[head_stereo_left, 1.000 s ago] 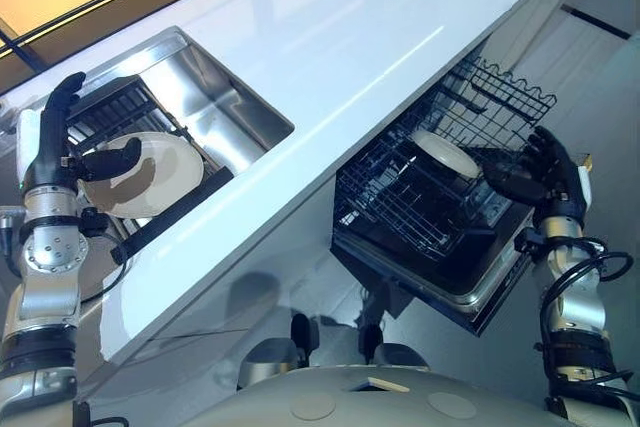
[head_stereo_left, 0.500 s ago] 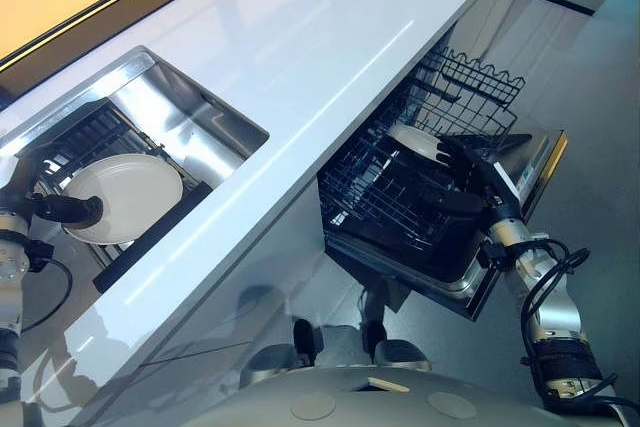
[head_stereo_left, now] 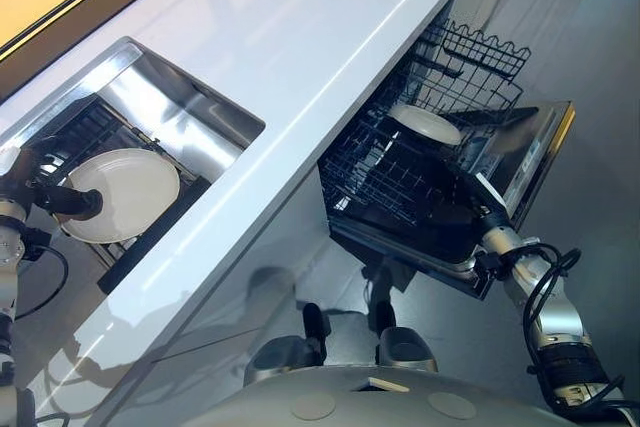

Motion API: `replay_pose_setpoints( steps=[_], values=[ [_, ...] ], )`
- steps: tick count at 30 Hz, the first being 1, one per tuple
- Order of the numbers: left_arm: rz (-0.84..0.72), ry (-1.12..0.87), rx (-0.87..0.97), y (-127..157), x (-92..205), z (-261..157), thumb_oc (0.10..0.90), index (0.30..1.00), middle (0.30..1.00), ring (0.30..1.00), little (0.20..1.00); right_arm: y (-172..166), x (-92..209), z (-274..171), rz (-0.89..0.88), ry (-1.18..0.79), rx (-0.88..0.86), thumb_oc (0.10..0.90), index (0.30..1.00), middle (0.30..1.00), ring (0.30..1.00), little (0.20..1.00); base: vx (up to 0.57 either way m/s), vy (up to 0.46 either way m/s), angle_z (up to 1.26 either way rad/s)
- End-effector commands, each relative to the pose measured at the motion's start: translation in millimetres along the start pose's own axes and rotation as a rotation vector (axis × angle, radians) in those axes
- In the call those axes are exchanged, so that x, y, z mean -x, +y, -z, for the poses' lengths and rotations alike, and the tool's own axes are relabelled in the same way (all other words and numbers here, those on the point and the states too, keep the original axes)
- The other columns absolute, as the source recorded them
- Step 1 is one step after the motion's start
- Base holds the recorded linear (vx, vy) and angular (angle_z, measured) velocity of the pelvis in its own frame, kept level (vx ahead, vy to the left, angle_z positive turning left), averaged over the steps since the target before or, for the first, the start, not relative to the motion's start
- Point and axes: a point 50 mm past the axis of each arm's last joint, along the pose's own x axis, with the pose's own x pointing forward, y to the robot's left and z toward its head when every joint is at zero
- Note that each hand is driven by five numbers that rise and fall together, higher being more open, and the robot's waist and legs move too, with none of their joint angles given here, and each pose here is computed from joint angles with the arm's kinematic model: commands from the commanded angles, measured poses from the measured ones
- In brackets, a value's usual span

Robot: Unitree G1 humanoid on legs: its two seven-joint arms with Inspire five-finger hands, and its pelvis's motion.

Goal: Pick up plates and place into dishwasher.

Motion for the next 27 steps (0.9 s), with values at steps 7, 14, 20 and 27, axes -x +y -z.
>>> replay_pose_setpoints(
  steps=[7, 14, 20, 27],
  values=[
    [-0.134, -0.137, 0.125, 48.2, -12.5, -43.3, 0.8, 0.9, 0.9, 0.9, 0.9, -6.7, -14.3, -64.6, -0.005, -0.285, 0.127, 0.8, 0.9, 0.9, 0.9, 0.9, -0.02, 0.069, 0.02],
    [0.279, -0.082, 0.302, 17.5, -20.5, -46.3, 0.8, 0.9, 0.9, 0.9, 0.9, -7.8, -18.9, -75.7, 0.013, -0.311, 0.146, 0.8, 0.9, 0.9, 0.9, 0.9, -0.04, 0.032, 0.02],
    [0.553, -0.107, 0.46, -21.5, -15.4, -51.6, 0.616, 0.742, 0.742, 0.742, 0.716, -10.5, -18.6, -77.7, 0.026, -0.32, 0.135, 0.8, 0.9, 0.9, 0.9, 0.9, -0.03, -0.035, 0.0],
    [0.674, -0.228, 0.549, -46.2, -4.7, -72.3, 0.141, 0.335, 0.335, 0.335, 0.241, -5.7, -18.8, -69.9, 0.02, -0.304, 0.111, 0.8, 0.9, 0.9, 0.9, 0.9, 0.0, -0.071, 0.04]
  ],
)
